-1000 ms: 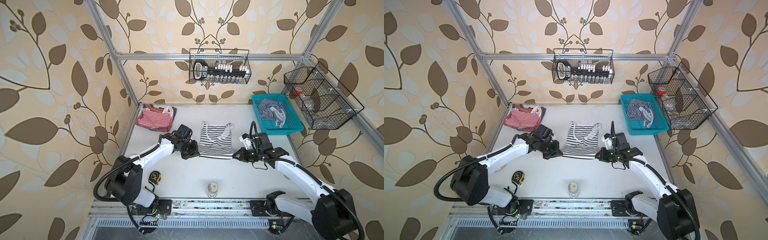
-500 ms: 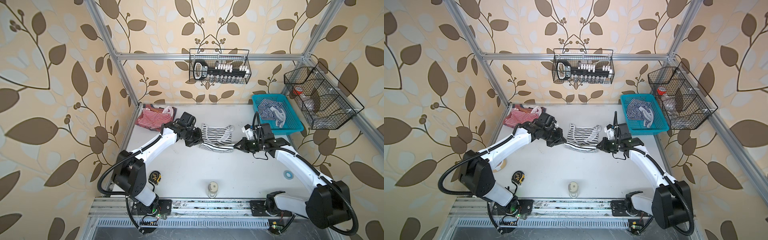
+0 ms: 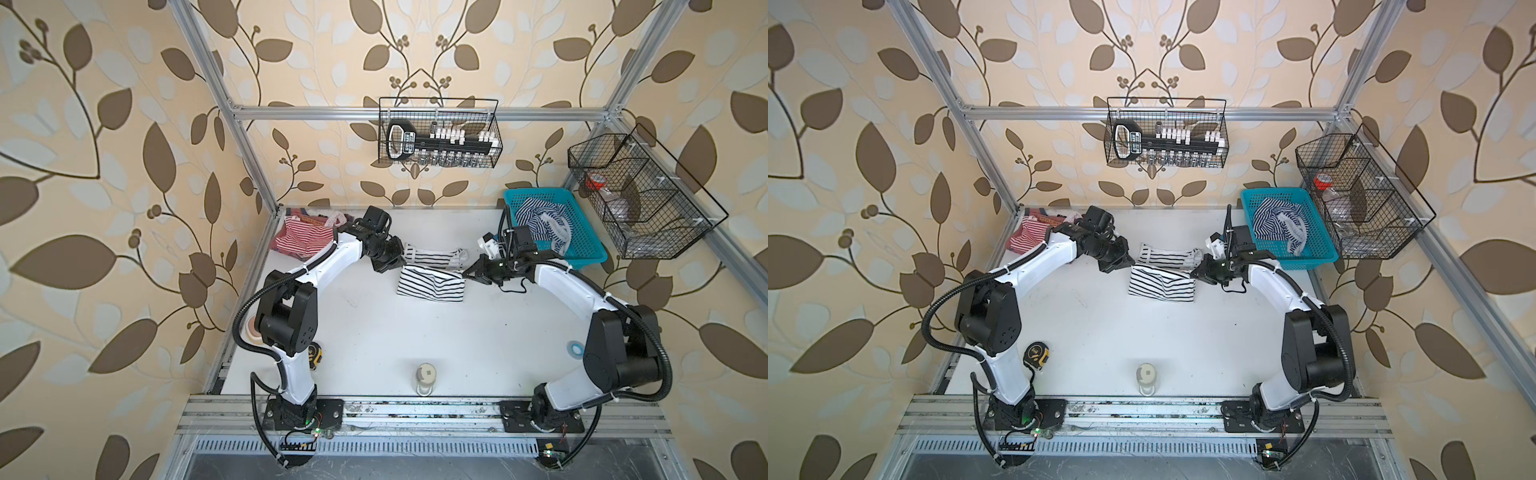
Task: Fold and stack tank tops
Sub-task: Fold the tank top at the top-center of the table.
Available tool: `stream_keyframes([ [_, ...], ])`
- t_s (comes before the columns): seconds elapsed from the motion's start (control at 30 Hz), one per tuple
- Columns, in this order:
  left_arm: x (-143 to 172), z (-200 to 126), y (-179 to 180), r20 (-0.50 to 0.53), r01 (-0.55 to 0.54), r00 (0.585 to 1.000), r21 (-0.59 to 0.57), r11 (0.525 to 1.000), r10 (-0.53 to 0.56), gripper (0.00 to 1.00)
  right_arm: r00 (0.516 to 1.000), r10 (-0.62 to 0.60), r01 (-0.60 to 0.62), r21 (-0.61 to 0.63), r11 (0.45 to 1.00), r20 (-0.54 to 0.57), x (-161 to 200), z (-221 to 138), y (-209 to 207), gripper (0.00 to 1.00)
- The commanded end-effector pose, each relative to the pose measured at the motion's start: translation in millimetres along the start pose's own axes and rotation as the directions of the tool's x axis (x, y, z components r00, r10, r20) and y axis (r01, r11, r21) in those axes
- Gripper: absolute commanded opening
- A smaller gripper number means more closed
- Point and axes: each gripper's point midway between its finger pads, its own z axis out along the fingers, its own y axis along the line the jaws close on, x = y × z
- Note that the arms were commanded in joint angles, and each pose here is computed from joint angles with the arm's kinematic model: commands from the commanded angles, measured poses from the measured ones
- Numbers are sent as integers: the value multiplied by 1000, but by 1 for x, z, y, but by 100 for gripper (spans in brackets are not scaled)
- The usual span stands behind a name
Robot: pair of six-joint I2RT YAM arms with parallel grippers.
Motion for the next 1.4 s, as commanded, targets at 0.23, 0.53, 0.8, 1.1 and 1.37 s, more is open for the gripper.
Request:
stream_keyframes([
  [0.23,-35,18,-2,-30,-7,1000,27,1000,8,0,1000,21,-21,-45,999,2,-36,19,-11,0],
  [0.53,-71,48,5,-53,16,998,26,1000,-15,0,997,79,-80,-46,996,-17,-66,46,-33,2],
  [0.8,-108,67,10,-33,54,998,62,997,-52,0,989,144,-145,-43,989,-15,-88,67,-58,5],
  [1.1,-134,79,10,-9,84,996,117,990,-83,15,982,190,-189,-74,979,5,-106,85,-71,14],
  [1.37,-161,39,-16,110,41,992,177,983,-61,35,974,131,-107,-139,985,185,-136,36,-39,38],
])
